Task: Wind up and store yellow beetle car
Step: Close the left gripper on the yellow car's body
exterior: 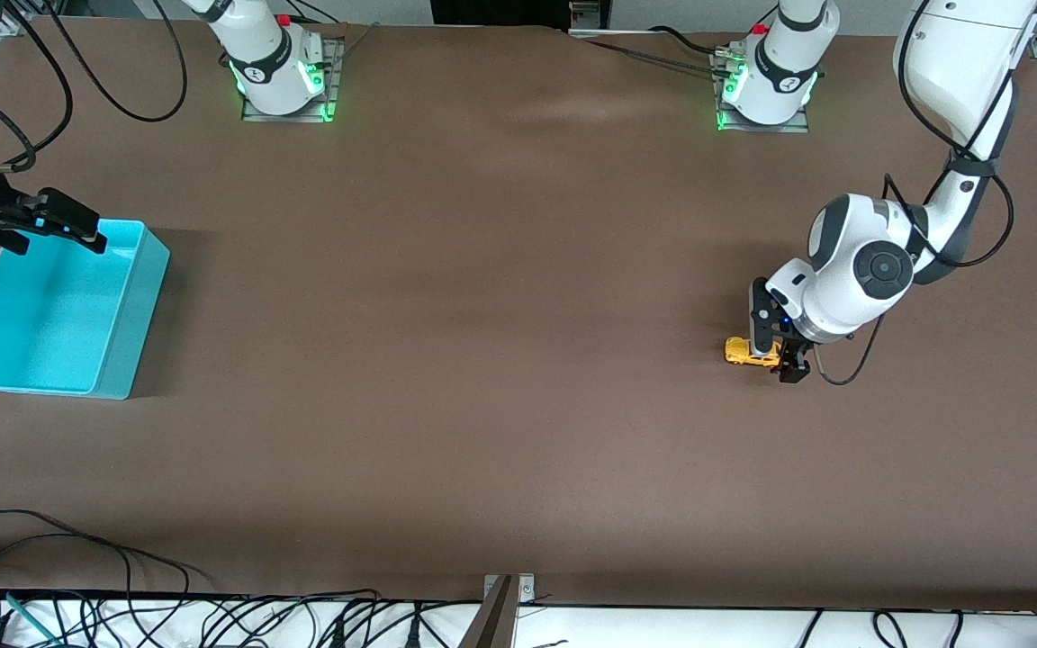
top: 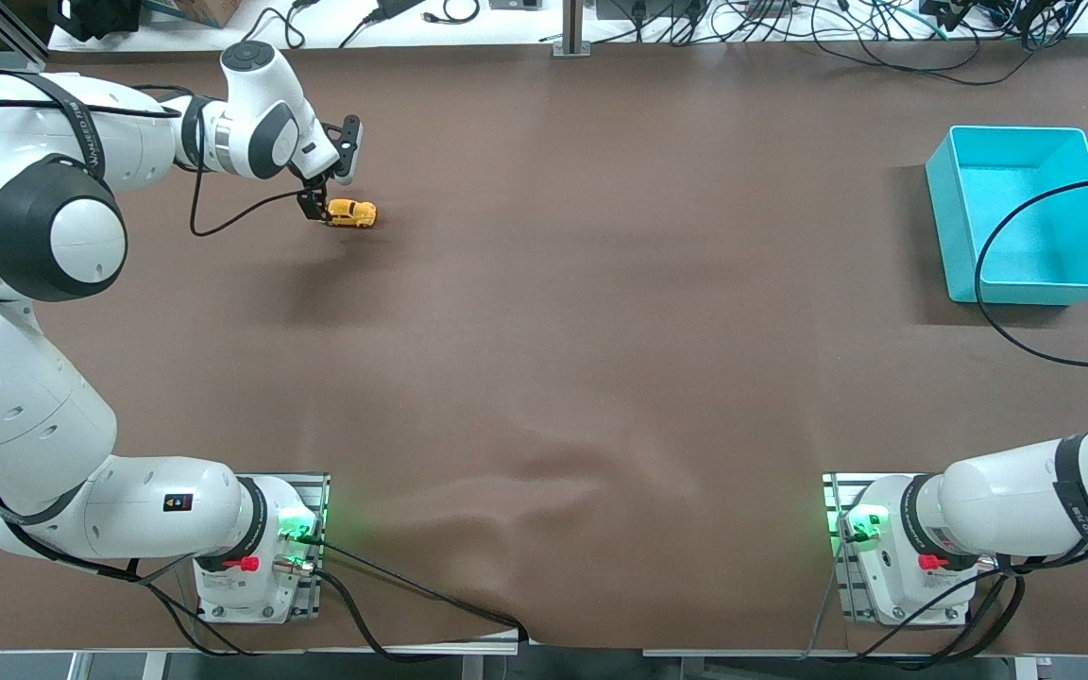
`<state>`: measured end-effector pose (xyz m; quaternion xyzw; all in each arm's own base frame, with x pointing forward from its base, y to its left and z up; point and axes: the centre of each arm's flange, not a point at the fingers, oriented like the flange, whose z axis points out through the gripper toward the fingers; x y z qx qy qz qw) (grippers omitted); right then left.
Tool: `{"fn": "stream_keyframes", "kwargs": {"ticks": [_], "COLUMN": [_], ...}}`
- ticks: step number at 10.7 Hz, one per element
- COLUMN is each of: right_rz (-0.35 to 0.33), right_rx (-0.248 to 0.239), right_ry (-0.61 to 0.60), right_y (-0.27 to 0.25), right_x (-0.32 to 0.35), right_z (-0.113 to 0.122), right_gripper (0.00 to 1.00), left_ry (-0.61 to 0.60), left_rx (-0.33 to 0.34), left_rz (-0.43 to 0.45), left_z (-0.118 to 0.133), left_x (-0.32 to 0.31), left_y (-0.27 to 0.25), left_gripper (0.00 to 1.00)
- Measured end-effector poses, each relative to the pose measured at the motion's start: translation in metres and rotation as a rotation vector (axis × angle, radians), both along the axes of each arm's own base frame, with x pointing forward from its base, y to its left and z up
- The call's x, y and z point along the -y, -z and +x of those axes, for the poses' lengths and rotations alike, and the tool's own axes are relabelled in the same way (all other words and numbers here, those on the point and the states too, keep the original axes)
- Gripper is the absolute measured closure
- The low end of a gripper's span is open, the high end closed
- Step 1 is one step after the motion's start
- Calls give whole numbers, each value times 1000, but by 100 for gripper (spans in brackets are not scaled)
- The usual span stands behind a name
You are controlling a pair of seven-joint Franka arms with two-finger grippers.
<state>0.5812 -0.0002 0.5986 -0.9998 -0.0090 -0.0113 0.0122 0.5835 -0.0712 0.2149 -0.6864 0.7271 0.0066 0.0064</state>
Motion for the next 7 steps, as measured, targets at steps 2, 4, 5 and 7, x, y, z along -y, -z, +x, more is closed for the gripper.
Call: {"fn": "stream_keyframes", "kwargs": {"ticks": [2,4,5,7], "right_rz": [0,-1,-5,-10], "right_rx": [0,0,0,0], "right_ry": [0,0,0,0], "right_y": [0,0,0,0], "right_x": [0,0,0,1], "right_z": [0,0,0,0], "right_gripper": [0,0,0,0], "left_ry": [5,12,17,20], "left_rx": [18,19,20,22], "left_rz": [-13,-19,-20,-20], "left_z": [-5,-8,-8,-8], "left_x": [2,3,4,4], "left_y": [17,26,26,26], "left_gripper": [0,14,29,52]}}
